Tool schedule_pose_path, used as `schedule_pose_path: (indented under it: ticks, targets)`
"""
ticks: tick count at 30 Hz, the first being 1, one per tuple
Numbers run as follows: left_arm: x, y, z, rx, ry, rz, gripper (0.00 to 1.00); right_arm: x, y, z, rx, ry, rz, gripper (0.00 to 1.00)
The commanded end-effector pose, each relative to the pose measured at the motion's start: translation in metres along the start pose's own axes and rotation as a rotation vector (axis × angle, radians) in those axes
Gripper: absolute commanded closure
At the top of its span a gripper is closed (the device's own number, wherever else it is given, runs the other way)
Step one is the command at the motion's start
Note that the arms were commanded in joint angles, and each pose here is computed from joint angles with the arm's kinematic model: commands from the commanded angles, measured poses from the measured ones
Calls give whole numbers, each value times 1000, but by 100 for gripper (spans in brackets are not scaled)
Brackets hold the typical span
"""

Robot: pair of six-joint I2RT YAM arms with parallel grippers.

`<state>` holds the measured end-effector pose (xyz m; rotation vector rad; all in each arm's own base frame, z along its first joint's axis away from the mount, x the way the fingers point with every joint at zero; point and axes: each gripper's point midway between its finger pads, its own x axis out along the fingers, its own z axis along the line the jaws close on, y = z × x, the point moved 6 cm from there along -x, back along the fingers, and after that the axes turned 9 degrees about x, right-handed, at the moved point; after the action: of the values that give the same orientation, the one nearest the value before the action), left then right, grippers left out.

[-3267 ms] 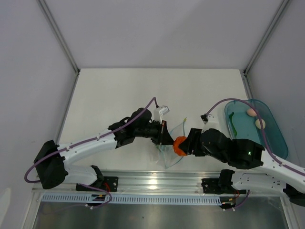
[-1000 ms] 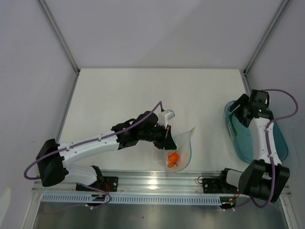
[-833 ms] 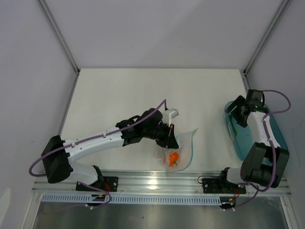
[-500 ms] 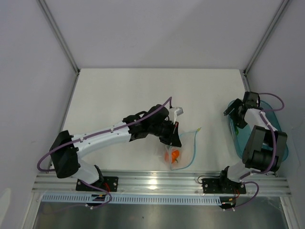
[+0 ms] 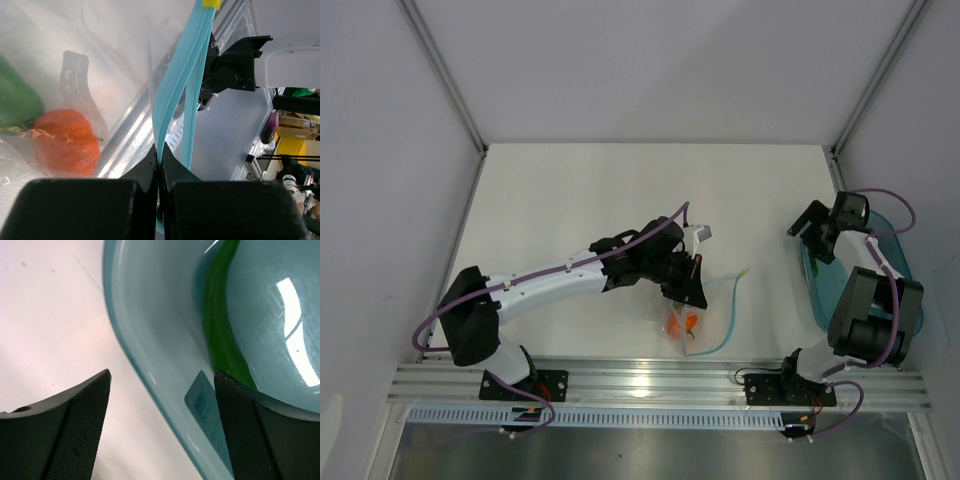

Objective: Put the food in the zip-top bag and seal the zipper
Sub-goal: Pick up the fake vegetable from the bin.

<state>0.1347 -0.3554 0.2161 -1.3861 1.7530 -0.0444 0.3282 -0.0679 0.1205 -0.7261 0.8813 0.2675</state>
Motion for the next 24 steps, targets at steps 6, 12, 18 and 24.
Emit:
schedule_pose_path:
  ticks: [6, 12, 18, 24]
  targets:
    - [-13, -9, -12, 8, 38, -39, 99, -47, -26, 18, -30, -83, -132, 6]
    - [-20, -7, -12, 19, 31, -48, 99, -47, -43, 9, -5, 16, -168, 8]
    - [-23, -6, -10, 26, 19, -46, 99, -35, -51, -3, -7, 101, -161, 11]
    - [-20, -7, -6, 20, 18, -37, 99, -16, -47, -13, -22, 144, -124, 13]
